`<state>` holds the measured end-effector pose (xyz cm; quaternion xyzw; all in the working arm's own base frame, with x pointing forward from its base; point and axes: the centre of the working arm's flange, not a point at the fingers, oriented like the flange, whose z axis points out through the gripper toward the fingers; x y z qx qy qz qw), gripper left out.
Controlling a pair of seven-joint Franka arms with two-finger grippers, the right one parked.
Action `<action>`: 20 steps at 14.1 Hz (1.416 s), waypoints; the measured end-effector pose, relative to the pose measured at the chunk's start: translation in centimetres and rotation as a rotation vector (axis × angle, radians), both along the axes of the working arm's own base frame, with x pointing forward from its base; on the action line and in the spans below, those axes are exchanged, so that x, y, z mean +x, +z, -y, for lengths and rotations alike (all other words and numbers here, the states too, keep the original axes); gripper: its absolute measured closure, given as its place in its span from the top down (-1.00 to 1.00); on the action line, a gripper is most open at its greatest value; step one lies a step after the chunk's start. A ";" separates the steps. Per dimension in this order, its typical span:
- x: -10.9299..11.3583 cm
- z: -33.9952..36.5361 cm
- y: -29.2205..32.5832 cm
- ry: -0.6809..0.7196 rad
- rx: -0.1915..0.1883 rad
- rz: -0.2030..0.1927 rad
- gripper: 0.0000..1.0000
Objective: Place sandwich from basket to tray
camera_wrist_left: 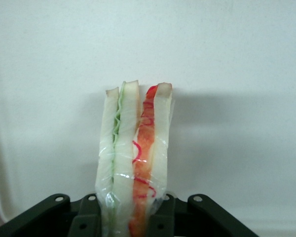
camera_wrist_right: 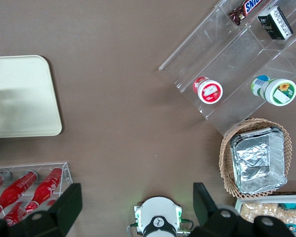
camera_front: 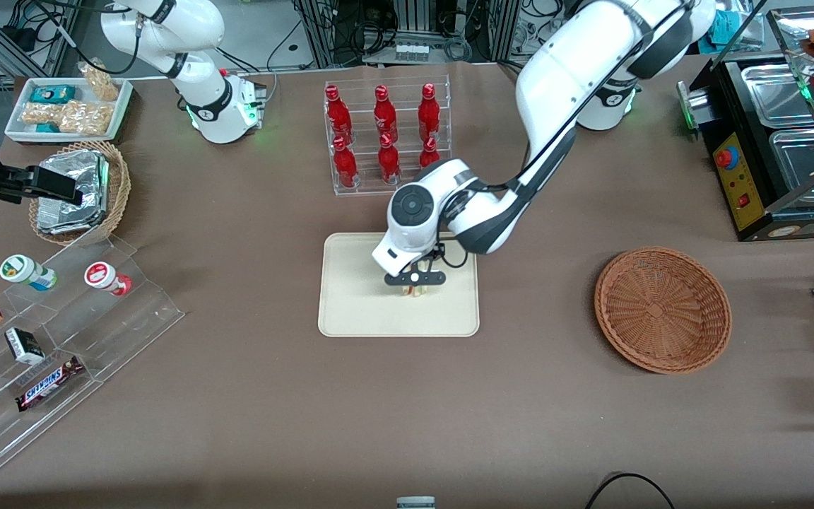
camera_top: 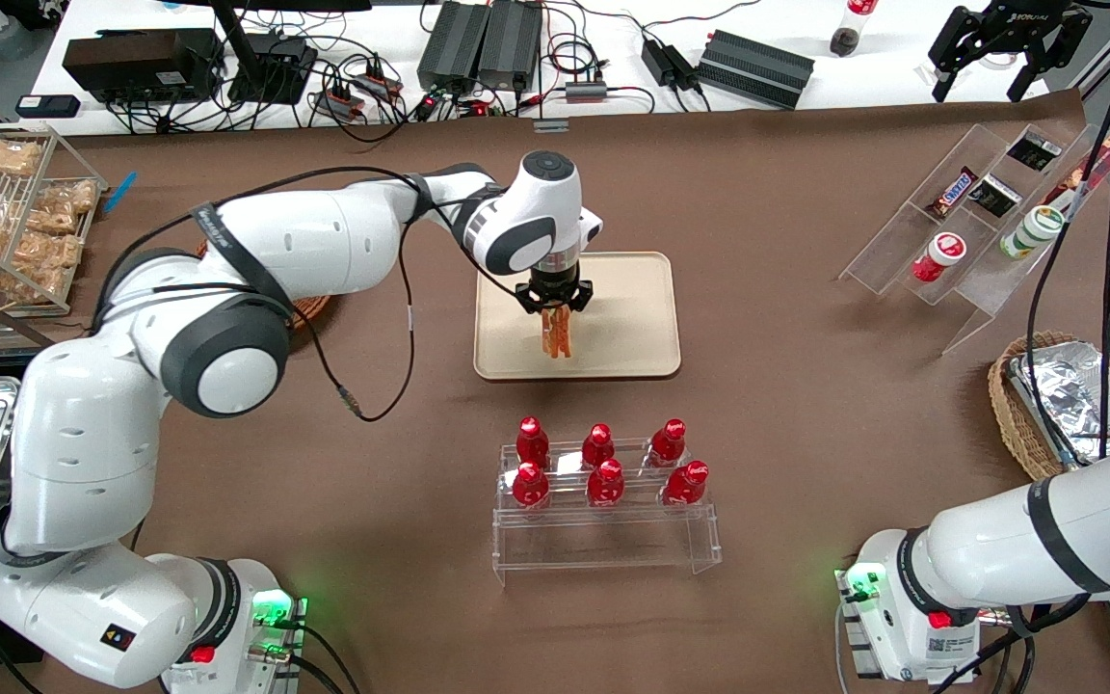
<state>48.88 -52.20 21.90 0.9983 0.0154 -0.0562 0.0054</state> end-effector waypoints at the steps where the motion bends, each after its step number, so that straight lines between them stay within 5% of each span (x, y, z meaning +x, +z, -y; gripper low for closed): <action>1: 0.2 0.5 -0.8 0.005 0.002 0.002 -0.67; 4: 0.6 1.1 -2.0 0.012 -0.002 0.000 -0.38; 7: 2.0 0.8 -1.0 0.031 -0.008 0.026 0.30; 10: 5.0 -0.4 2.2 0.064 -0.018 0.094 0.92; 15: 9.8 -8.0 13.6 0.112 0.075 0.140 1.00; 20: 11.2 -23.8 24.8 0.047 0.080 0.028 1.00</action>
